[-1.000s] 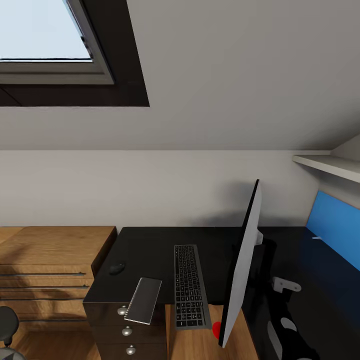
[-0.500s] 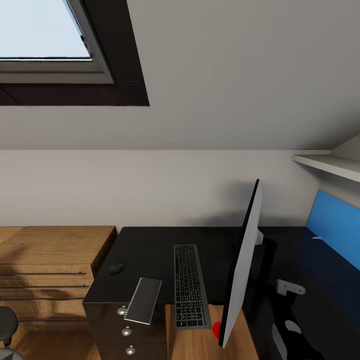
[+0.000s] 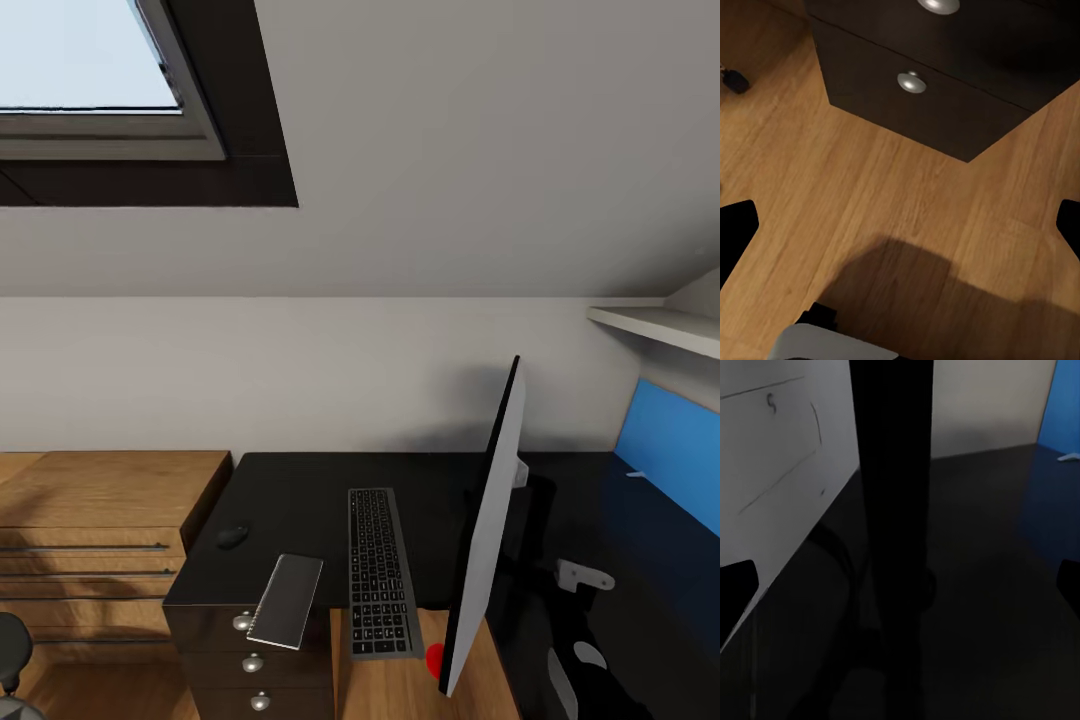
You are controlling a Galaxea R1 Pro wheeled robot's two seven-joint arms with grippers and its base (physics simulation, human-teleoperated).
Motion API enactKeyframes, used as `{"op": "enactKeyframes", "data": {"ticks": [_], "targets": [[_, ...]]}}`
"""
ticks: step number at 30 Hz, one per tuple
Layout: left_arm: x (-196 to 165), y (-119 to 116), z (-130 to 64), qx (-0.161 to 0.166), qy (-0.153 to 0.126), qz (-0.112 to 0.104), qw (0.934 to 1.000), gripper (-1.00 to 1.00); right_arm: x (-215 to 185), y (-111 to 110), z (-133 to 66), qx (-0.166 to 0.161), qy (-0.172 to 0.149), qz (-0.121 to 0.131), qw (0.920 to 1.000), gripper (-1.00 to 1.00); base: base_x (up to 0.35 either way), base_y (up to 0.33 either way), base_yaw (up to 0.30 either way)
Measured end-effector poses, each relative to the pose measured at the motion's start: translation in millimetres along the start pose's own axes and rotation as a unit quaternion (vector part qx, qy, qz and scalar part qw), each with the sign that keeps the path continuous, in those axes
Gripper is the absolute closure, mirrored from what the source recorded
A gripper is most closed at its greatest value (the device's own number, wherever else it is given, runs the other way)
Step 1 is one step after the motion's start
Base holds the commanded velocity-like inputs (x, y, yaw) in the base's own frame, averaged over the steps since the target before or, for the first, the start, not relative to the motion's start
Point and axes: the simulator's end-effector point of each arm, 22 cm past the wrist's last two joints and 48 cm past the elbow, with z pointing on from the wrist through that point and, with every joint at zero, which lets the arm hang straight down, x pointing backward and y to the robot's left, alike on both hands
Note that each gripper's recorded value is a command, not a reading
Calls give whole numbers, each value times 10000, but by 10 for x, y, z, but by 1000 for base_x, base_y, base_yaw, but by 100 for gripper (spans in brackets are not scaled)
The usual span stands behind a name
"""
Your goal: In the bedroom, organize the workspace by keeping the computer under the desk, ensuring the monitor is on the desk, placing the keyboard on the desk next to the monitor, placing the mouse on the desk next to the keyboard, moving the folder from the swivel chair onto the desk next to the mouse, stacking the notebook on top of the folder with the pen on top of the notebook, and positioning the swivel chair next to the desk.
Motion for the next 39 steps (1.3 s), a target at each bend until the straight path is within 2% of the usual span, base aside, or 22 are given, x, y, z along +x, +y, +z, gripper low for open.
{"op": "enactKeyframes", "data": {"ticks": [13,19,39], "targets": [[-14,33,15,-15,-18,26,10000,-100,19,-3,1,11,12,17,10000,-100,6,-3,0],[49,87,16,-62,34,47,10000,-100,16,-5,-1,15,10,23,10000,-100,171,-109,0],[38,125,15,-96,-94,45,9999,-100,15,-13,4,17,8,12,10000,-100,32,-31,0]]}}
